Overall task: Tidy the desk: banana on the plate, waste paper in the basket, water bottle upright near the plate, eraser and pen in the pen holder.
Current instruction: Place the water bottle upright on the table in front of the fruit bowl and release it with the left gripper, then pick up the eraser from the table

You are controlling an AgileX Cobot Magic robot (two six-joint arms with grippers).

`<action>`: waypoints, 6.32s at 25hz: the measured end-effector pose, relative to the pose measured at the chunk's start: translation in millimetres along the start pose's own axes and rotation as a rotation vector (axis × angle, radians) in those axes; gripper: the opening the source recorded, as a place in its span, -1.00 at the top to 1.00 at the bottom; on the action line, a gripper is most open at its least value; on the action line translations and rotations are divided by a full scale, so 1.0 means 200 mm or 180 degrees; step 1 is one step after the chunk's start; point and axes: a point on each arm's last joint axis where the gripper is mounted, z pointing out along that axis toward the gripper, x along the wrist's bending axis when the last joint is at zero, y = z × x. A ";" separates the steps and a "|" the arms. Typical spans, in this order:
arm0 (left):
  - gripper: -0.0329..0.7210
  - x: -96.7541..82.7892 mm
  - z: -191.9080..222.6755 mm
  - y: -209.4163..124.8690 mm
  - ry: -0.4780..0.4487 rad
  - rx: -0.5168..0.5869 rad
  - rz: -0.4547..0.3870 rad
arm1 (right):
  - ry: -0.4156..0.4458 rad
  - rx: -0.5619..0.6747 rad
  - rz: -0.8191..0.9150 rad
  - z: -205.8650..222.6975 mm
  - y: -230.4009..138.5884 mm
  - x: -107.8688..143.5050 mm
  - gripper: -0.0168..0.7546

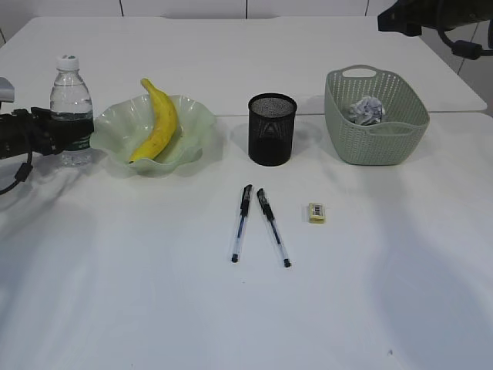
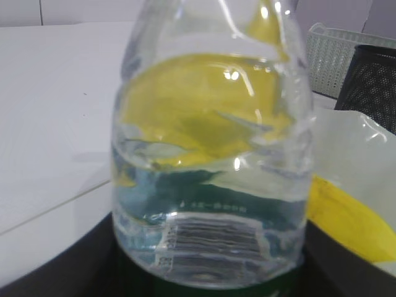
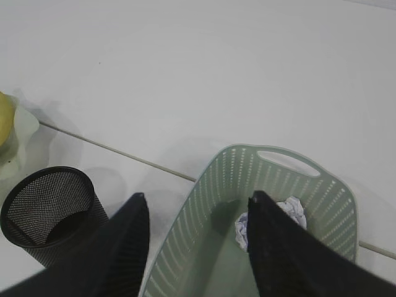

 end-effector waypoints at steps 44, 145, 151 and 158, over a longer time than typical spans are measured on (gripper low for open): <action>-0.28 0.02 0.01 0.02 0.0037 0.0015 0.0197 | -0.0009 -0.0004 -0.0002 0.00 0.00 0.00 -0.04; -0.54 -0.17 -0.06 0.84 0.0051 -0.0400 0.0467 | -0.0085 -0.0041 -0.0002 0.00 0.01 -0.01 -0.04; -0.54 -0.21 -0.11 1.01 0.0207 -0.0450 0.0505 | -0.0070 -0.0074 0.0060 0.00 0.01 -0.01 -0.04; -0.54 -0.30 -0.17 1.22 0.0328 -0.0546 0.0652 | 0.0036 -0.0088 0.0157 0.00 0.01 0.00 -0.04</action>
